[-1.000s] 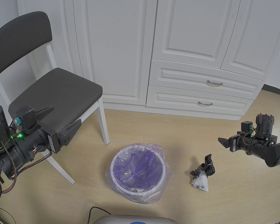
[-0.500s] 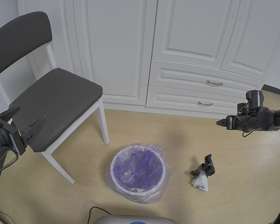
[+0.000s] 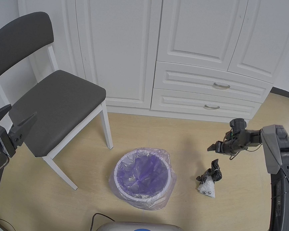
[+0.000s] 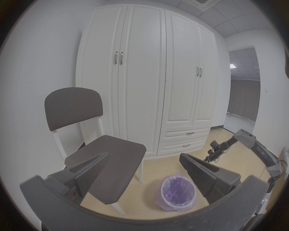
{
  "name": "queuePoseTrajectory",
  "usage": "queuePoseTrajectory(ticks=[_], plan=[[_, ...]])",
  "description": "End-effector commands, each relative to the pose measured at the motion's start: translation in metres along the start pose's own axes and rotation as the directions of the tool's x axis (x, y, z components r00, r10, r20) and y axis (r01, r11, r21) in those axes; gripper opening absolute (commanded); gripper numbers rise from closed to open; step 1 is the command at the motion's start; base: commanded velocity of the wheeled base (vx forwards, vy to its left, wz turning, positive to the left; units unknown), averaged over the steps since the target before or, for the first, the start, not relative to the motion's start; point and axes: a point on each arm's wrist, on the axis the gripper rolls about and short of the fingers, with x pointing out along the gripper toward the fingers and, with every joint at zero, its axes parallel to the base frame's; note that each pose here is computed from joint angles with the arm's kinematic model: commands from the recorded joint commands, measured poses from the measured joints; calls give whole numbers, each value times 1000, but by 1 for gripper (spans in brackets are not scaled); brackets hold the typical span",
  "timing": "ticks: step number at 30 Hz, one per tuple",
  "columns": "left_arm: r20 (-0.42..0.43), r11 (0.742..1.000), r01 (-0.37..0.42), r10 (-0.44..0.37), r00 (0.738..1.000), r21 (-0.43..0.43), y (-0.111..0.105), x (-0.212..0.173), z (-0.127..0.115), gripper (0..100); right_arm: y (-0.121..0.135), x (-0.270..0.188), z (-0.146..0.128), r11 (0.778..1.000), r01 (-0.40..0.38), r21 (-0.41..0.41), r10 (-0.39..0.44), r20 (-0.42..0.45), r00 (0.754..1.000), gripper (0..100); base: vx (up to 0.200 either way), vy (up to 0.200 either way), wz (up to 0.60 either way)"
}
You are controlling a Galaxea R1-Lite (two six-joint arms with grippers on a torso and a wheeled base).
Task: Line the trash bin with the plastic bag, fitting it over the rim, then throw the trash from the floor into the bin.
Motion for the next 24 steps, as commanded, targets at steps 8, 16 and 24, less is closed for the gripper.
queuePoseTrajectory(ticks=[8, 16, 24], plan=[[-39, 1000, 1, -1, 999, 2, -1, 4, -7, 100, -44, 73, -59, 999, 39, 17, -37, -110, 993, 100, 0, 0, 0], [-37, 1000, -2, 2, 999, 1, 0, 5, -7, 100, -44, 101, -78, 999, 26, -29, -27, -45, 999, 100, 0, 0, 0], [-37, 1000, 0, 0, 999, 2, 0, 5, -7, 100, -48, 122, -92, 998, 25, -50, -24, 38, 999, 100, 0, 0, 0]])
